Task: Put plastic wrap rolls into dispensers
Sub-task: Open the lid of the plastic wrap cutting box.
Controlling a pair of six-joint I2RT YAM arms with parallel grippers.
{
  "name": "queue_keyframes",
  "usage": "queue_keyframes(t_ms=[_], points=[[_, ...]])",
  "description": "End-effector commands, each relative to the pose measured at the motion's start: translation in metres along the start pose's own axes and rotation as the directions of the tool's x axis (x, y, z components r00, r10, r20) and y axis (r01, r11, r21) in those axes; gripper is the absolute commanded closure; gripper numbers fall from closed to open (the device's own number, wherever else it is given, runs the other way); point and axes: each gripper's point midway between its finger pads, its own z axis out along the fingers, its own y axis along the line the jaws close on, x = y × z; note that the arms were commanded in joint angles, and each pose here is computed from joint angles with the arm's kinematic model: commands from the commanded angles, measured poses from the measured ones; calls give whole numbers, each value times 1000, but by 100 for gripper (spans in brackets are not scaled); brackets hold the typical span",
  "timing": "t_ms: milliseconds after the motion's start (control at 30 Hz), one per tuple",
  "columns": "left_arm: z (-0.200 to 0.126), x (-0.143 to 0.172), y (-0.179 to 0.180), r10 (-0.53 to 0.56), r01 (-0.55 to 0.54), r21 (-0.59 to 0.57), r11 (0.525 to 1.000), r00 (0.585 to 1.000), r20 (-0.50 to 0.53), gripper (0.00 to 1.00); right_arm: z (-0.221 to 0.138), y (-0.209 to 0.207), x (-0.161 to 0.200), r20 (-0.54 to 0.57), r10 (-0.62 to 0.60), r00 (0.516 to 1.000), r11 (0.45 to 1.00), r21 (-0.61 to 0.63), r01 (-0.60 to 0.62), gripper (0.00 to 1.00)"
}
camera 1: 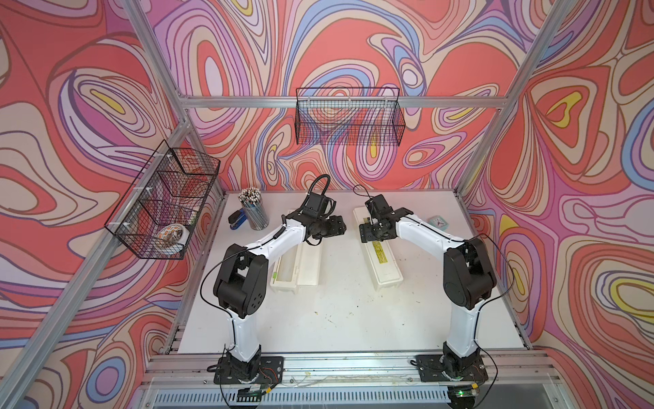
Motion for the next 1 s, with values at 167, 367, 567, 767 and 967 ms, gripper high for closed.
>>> queue_keyframes(t_ms=[167,367,567,767,967], points=[[-5,-1,-4,7,-7,13,1000,1000,7,25,5,2,9,-46,12,999,1000,-9,-12,30],[9,0,-10,2,-2,21,1000,1000,-22,35,-19,17,-8,0,6,1000,993,-117,-6,35],[29,-10,-26,17,-15,49,999,999,-38,64,-30,16,-18,5,68,998,969,-240,-65,38],[57,-16,-37,31,-29,30,999,998,-63,85,-35,8,-22,-4,115,993,930,-350,-109,39],[81,-15,-50,34,-33,26,999,997,-74,90,-39,0,-29,-2,150,989,896,-423,-137,39]])
